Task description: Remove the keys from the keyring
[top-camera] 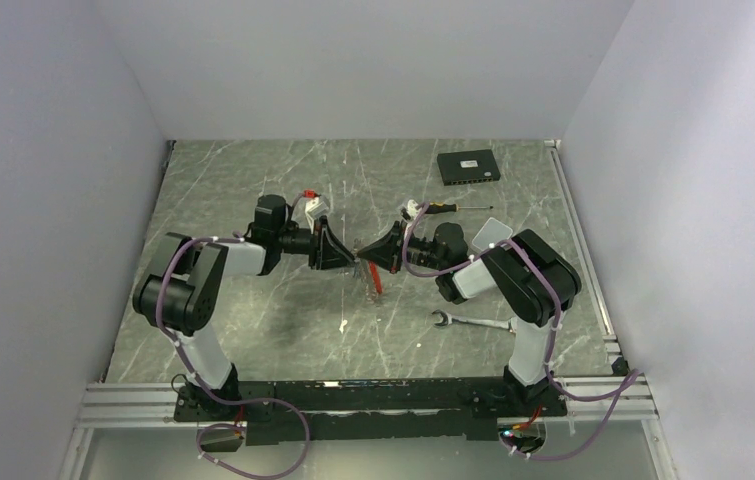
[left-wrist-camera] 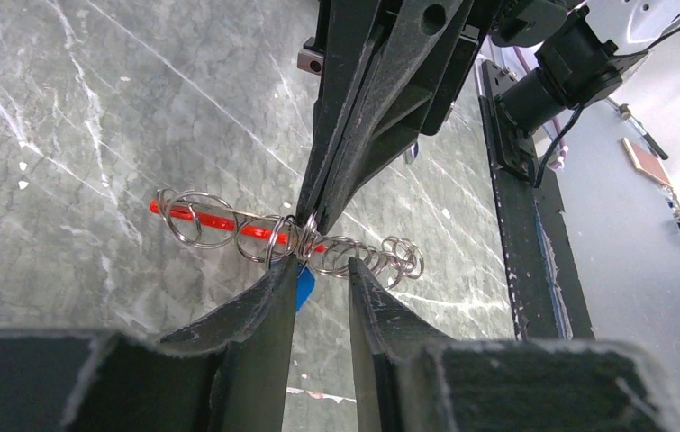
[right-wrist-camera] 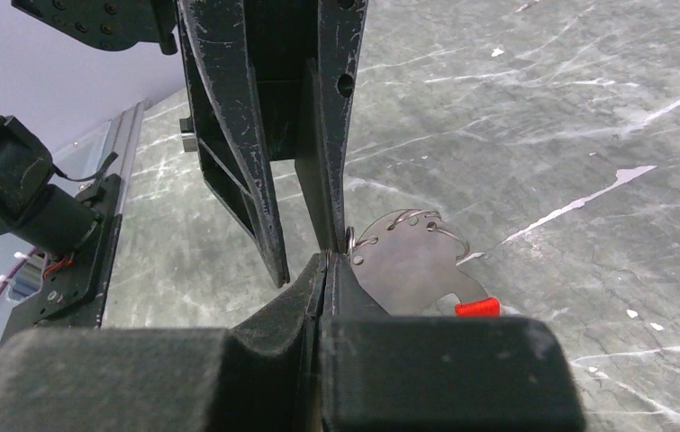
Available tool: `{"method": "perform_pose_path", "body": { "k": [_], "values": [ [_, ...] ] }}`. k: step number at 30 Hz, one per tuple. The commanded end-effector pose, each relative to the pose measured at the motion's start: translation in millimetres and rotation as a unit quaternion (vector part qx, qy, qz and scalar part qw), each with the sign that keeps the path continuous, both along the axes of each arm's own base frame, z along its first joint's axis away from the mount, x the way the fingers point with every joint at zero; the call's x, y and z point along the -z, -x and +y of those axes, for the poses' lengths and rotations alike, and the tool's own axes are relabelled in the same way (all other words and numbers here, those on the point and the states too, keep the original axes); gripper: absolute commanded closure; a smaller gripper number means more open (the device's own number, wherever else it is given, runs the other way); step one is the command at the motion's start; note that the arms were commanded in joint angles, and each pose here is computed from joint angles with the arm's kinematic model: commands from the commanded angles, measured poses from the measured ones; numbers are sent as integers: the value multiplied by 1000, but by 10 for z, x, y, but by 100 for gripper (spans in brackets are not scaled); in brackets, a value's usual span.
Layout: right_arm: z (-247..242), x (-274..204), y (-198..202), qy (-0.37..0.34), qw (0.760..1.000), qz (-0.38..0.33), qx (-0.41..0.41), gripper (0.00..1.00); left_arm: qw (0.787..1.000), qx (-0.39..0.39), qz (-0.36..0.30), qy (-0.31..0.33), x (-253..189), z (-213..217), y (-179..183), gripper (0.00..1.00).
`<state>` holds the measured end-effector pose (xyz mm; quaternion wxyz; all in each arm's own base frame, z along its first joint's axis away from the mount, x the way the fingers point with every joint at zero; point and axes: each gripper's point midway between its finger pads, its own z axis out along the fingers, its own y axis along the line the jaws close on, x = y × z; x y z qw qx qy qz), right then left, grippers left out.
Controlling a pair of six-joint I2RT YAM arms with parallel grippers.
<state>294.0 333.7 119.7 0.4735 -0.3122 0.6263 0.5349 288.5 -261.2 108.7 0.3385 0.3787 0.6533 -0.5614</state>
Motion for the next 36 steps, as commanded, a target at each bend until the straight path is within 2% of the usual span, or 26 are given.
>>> {"method": "perform_pose_path", "body": {
  "k": [1,7,19,31,33,36],
  "values": [
    [60,-217,21,-29,999,-38,-17,100,1000,17,-10,14,-87,-66,0,68],
    [76,-204,39,-28,999,-35,-23,100,1000,23,-5,18,-87,-95,25,70],
    [78,-172,69,-25,999,-29,-28,100,1000,-17,-17,11,-81,5,-131,65],
    [100,-177,75,-24,999,-28,-32,100,1000,10,-12,21,-97,-72,-30,62],
    [98,-173,70,-24,999,-27,-31,100,1000,18,-11,23,-112,-97,2,63],
    [100,-175,57,-24,999,-26,-29,100,999,26,-5,22,-91,-116,38,77]
  ]
}}
